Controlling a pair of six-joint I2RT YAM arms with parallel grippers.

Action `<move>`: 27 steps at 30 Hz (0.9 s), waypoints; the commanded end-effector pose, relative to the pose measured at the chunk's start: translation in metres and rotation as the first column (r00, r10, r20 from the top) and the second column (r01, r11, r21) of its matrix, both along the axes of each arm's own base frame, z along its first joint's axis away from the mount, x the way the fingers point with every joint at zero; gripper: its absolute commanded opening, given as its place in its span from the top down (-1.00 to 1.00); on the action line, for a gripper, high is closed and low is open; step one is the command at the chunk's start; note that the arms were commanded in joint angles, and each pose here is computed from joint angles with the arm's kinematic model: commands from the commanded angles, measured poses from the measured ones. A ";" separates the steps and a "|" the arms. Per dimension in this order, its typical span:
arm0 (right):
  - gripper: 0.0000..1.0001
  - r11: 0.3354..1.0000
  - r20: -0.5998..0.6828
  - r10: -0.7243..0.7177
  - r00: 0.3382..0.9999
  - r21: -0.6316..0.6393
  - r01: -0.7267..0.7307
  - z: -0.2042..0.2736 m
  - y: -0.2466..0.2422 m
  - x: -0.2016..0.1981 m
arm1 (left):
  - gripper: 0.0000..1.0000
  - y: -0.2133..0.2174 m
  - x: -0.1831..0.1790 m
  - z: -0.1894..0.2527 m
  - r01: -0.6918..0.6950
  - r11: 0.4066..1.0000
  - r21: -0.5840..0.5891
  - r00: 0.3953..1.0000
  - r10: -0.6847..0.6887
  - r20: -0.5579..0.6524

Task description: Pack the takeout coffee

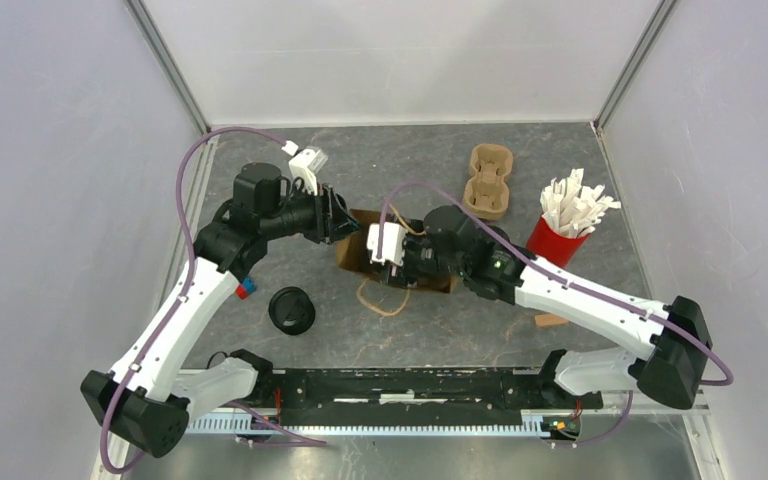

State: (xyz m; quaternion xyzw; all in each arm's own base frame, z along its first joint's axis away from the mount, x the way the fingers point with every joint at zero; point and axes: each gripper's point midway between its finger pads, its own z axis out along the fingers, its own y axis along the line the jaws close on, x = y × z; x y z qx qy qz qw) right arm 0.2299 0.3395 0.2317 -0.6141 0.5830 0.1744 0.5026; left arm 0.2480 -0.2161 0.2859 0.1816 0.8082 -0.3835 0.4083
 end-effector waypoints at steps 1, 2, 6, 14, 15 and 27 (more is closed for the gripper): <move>-0.45 0.999 0.066 -0.019 0.998 0.027 0.017 -0.001 -0.006 -0.008 | -0.04 0.018 -0.010 -0.002 -0.072 0.995 0.072 0.995 0.077 -0.064; -0.45 0.999 0.072 -0.026 0.997 0.028 0.025 -0.004 -0.008 -0.009 | -0.09 0.019 -0.017 -0.005 -0.065 0.995 0.081 0.992 0.073 -0.106; -0.45 0.999 0.096 -0.032 0.995 0.007 0.031 -0.015 -0.012 -0.012 | -0.21 0.022 -0.039 -0.005 -0.052 0.996 0.067 0.980 0.064 -0.187; -0.45 1.000 0.134 -0.025 0.991 -0.015 0.027 -0.018 -0.009 -0.014 | -0.35 0.038 -0.056 -0.021 -0.090 0.990 0.110 0.976 0.110 -0.189; -0.44 0.999 0.137 -0.024 0.990 -0.021 0.027 -0.019 -0.009 -0.013 | -0.35 0.039 -0.057 -0.026 -0.085 0.989 0.118 0.975 0.108 -0.197; -0.44 0.994 0.111 0.032 0.993 -0.111 -0.019 -0.045 -0.015 -0.032 | -0.06 0.029 -0.046 -0.035 -0.046 0.992 0.115 0.976 0.069 -0.206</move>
